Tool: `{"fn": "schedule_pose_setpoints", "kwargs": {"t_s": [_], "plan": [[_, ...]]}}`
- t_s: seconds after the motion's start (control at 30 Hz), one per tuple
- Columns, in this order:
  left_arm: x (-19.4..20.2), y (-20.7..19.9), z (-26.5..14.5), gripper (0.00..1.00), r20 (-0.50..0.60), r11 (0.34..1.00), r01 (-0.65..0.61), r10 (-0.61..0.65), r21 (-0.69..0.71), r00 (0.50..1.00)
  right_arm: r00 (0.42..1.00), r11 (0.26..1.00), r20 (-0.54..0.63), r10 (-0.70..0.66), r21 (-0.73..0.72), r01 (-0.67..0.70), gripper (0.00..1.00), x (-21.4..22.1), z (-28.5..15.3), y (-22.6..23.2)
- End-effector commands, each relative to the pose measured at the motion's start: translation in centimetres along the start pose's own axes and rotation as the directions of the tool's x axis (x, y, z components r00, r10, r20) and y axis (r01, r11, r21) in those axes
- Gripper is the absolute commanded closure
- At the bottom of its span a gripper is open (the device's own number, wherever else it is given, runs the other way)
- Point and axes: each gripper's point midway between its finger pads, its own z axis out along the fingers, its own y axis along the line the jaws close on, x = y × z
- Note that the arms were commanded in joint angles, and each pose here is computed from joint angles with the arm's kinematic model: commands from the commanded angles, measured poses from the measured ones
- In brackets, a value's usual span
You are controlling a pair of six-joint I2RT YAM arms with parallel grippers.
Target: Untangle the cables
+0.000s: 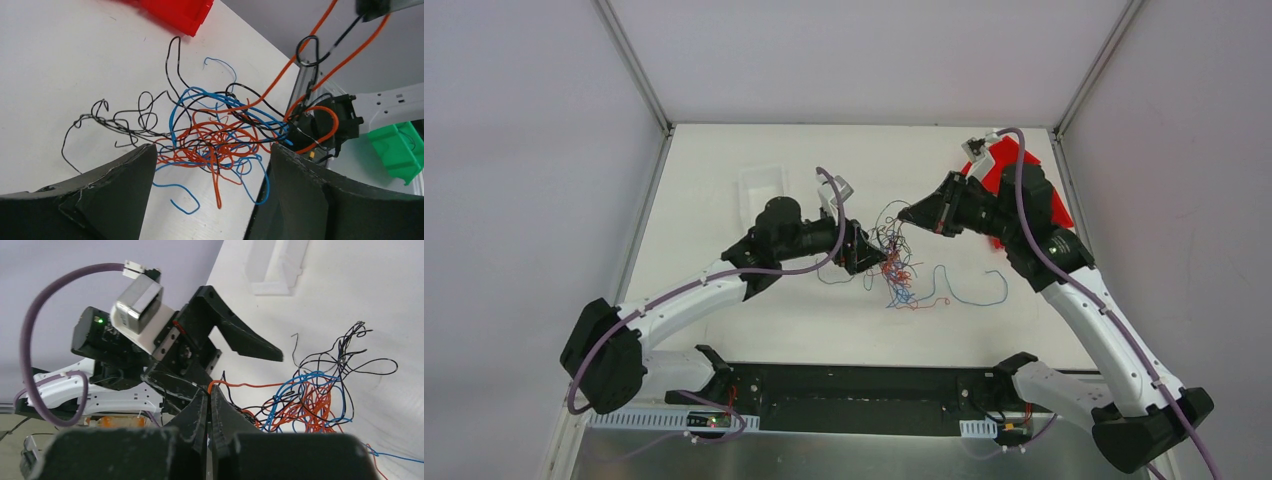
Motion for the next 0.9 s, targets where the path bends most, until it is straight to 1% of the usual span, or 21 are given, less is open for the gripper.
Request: {"fn": "schedule_pose_setpoints", "kwargs": {"t_s": [0.0, 0.17, 0.37, 0.4, 0.43, 0.5, 0.53, 0.6, 0.73, 0.87], "plan": [[-1.6, -1.1, 1.8, 0.15, 0.067, 0.986, -0.144, 0.139, 0.087, 0.988, 1.000, 0.991, -0.013, 0.008, -0.132, -0.010, 1.00, -0.9, -0.3, 3.6], [-1.1, 0.7, 3.3, 0.21, 0.045, 0.991, -0.131, 0.130, 0.022, 0.991, 0.999, 0.988, -0.011, 0.038, -0.149, -0.040, 1.00, -0.9, -0.3, 3.9], [-0.4, 3.7, 3.4, 0.50, 0.024, 0.987, -0.103, 0.107, -0.124, 0.994, 0.999, 0.988, 0.005, 0.050, -0.148, -0.049, 1.00, -1.0, -0.8, 4.1], [-0.2, 3.9, 3.4, 0.56, 0.016, 0.986, -0.098, 0.102, -0.137, 0.995, 0.999, 0.988, 0.008, 0.050, -0.145, -0.049, 1.00, -1.0, -0.8, 4.0], [-0.1, 4.1, 3.3, 0.65, 0.011, 0.985, -0.094, 0.096, -0.147, 0.995, 0.999, 0.989, 0.009, 0.051, -0.142, -0.049, 1.00, -0.9, -0.9, 4.0], [0.0, 4.2, 3.1, 0.90, -0.001, 0.984, -0.082, 0.083, -0.159, 0.997, 0.998, 0.991, 0.017, 0.056, -0.121, -0.053, 1.00, -0.8, -0.9, 3.4], [0.0, 4.3, 3.0, 0.97, -0.006, 0.982, -0.070, 0.070, -0.174, 0.998, 0.998, 0.993, 0.019, 0.060, -0.104, -0.057, 1.00, -0.6, -0.8, 2.9], [0.0, 4.6, 2.6, 1.00, -0.017, 0.978, -0.053, 0.051, -0.201, 0.999, 0.997, 0.996, 0.039, 0.070, -0.054, -0.068, 1.00, -0.4, -0.8, 1.6], [0.1, 4.3, 1.4, 1.00, -0.029, 0.974, -0.046, 0.041, -0.220, 0.999, 0.992, 0.994, 0.086, 0.088, 0.055, -0.092, 1.00, 0.5, -1.0, -1.6], [0.6, 4.1, -0.2, 1.00, -0.030, 0.970, -0.045, 0.038, -0.238, 0.999, 0.991, 0.985, 0.103, 0.091, 0.139, -0.105, 1.00, 1.8, -1.2, -4.4]]}}
